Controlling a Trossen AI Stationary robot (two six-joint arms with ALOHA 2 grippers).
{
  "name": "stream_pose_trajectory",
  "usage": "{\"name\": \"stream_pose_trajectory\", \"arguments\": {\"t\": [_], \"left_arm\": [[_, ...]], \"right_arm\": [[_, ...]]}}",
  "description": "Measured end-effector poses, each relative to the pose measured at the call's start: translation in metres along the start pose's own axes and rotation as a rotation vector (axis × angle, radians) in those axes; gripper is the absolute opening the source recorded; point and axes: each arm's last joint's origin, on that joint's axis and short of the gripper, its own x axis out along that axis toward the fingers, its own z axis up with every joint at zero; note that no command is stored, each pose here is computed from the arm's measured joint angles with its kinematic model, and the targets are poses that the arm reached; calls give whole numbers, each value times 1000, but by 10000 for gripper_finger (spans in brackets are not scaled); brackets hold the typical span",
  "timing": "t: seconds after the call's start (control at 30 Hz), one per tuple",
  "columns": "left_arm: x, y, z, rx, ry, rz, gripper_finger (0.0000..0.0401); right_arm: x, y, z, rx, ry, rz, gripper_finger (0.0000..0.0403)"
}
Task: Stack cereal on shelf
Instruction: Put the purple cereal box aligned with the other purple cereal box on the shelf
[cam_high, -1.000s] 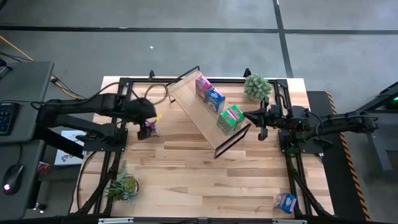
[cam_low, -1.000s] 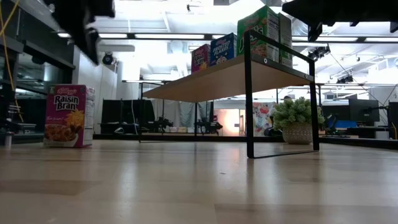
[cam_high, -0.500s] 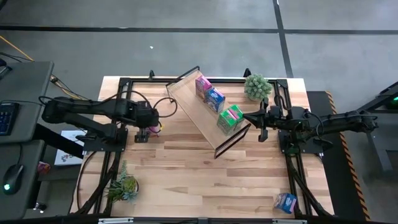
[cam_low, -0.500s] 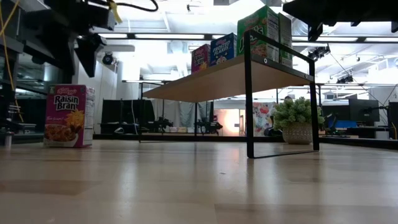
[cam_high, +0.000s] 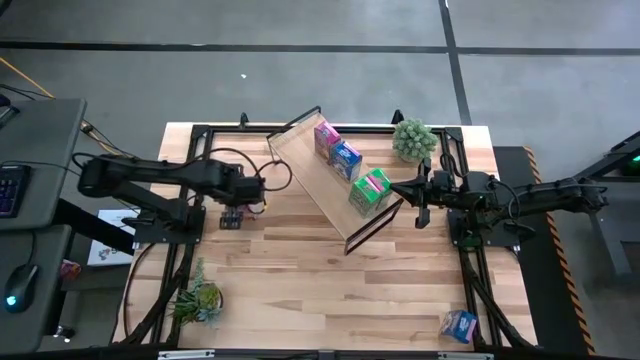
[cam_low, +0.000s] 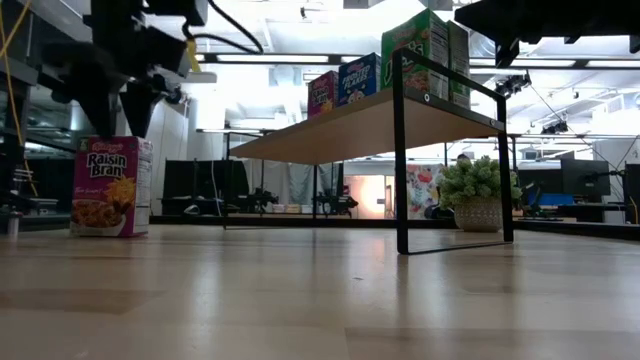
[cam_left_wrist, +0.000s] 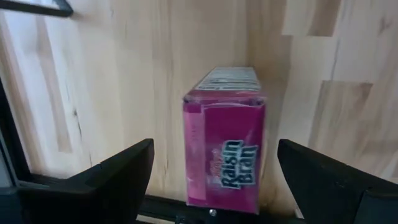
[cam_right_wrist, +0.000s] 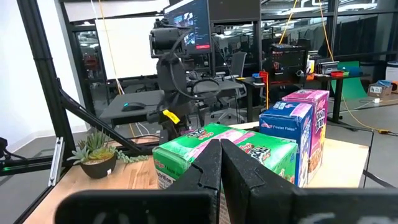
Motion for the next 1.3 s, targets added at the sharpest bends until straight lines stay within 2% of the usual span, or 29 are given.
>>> {"name": "stream_pose_trajectory", "arguments": {"t": [0.17, 0.4, 0.83, 0.97, 1.3], "left_arm": [[11, 6, 1, -26, 51, -11, 333], [30, 6, -3, -24, 127, -101, 333], [33, 6, 1, -32, 87, -104, 328], [33, 6, 2, -48, 77, -110, 303], [33, 5, 3, -66, 67, -130, 208]], "right_arm": [[0, 0, -1, 5, 6, -1, 0], [0, 0, 1, 6, -6, 0, 0], [0, 0, -1, 22, 7, -1, 0], [0, 0, -1, 21, 13, -1, 0], [0, 0, -1, 21, 13, -1, 0]]}}
